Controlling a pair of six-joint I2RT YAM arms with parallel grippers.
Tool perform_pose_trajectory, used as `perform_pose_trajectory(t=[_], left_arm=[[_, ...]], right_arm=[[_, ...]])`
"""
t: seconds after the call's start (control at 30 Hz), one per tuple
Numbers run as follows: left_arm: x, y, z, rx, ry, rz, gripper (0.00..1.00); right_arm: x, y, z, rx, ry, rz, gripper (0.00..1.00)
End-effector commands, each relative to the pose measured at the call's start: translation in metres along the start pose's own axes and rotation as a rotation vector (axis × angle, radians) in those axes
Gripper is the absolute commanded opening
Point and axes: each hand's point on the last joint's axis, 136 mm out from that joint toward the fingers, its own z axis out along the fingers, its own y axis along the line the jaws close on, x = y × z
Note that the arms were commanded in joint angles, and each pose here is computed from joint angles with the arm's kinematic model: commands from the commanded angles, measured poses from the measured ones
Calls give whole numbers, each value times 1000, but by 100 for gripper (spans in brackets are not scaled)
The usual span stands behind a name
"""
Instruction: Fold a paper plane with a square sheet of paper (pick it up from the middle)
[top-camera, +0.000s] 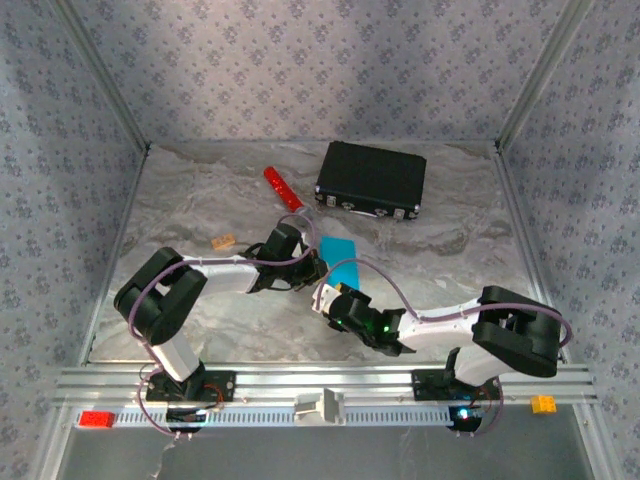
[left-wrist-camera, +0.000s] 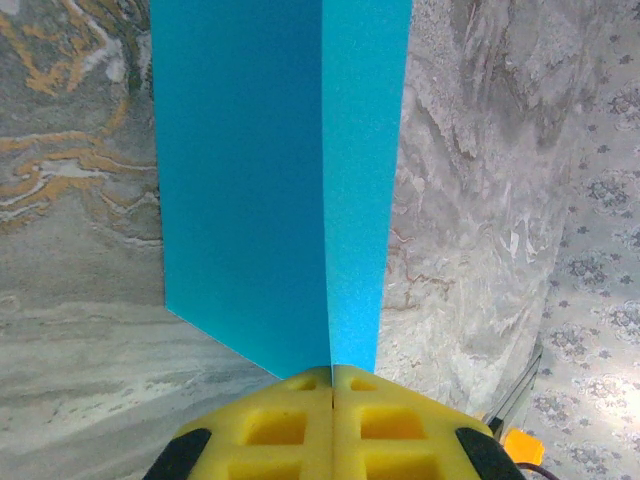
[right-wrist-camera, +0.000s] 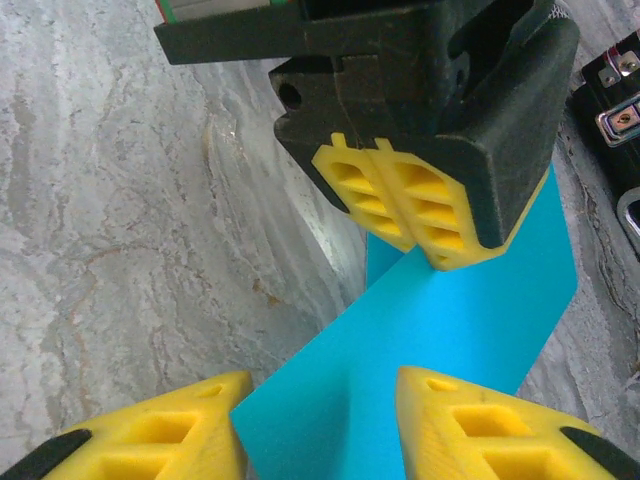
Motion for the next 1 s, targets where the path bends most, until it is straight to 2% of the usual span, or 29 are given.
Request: perform_pose_trajectory(t=[0.0,0.27,0.6,0.97], left_arm=[[2,-3,-6,13,10,-4,3],[2,-3,-6,10,8,-2,3],[2,-1,-7,5,7,-3,3],[2,-1,-7,2,8,-5,3]], right_arm=[[-2,-3,1,26,1,-1,41],[0,-4,-1,34,1,-5,39],[-1,-5,-2,41,-6,-3,43],[0,-10,-7,55,-17,3,35]])
